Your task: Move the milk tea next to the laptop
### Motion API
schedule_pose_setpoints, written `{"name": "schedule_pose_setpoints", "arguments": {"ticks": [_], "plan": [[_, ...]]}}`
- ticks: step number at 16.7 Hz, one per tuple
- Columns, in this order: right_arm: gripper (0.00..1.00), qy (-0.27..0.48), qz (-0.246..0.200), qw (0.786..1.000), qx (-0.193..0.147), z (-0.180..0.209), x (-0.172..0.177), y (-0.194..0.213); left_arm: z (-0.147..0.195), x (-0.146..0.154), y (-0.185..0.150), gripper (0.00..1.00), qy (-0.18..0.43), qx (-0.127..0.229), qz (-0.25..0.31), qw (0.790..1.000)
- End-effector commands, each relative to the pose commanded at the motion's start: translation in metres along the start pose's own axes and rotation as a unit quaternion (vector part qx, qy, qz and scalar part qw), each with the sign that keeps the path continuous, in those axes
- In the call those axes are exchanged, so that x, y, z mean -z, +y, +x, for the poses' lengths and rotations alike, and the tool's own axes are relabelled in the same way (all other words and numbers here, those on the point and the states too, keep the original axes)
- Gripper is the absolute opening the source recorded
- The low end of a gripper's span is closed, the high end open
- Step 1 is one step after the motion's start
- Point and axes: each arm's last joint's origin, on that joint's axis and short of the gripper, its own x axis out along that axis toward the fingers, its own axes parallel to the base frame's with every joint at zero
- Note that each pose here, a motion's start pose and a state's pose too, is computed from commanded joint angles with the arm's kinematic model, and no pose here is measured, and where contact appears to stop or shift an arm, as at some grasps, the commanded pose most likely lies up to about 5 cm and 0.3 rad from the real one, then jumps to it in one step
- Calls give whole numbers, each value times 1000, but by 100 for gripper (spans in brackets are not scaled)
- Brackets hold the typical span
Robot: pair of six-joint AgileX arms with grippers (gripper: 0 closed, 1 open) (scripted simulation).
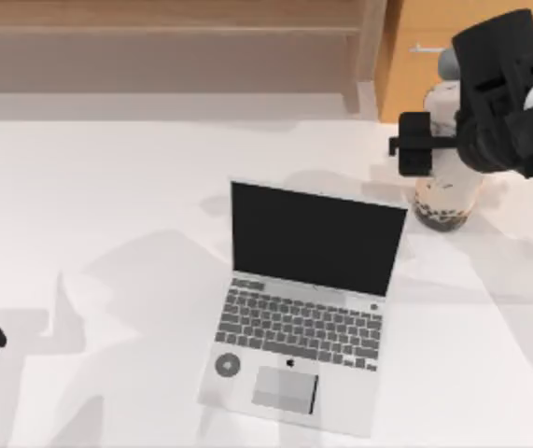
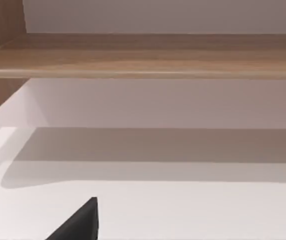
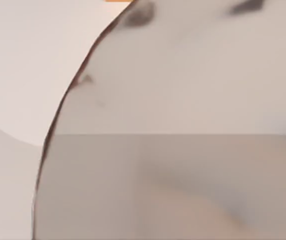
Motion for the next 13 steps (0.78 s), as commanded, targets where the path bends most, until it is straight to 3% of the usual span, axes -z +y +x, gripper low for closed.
{"name": "schedule_pose_setpoints", "arguments": {"ticks": [9, 13], "plan": [[0, 2, 0, 1000, 1, -5, -4, 0, 0, 0, 0, 100, 0, 0, 0, 1000], [0, -25, 50, 998, 4, -34, -18, -7, 0, 0, 0, 100, 0, 0, 0, 1000]]}}
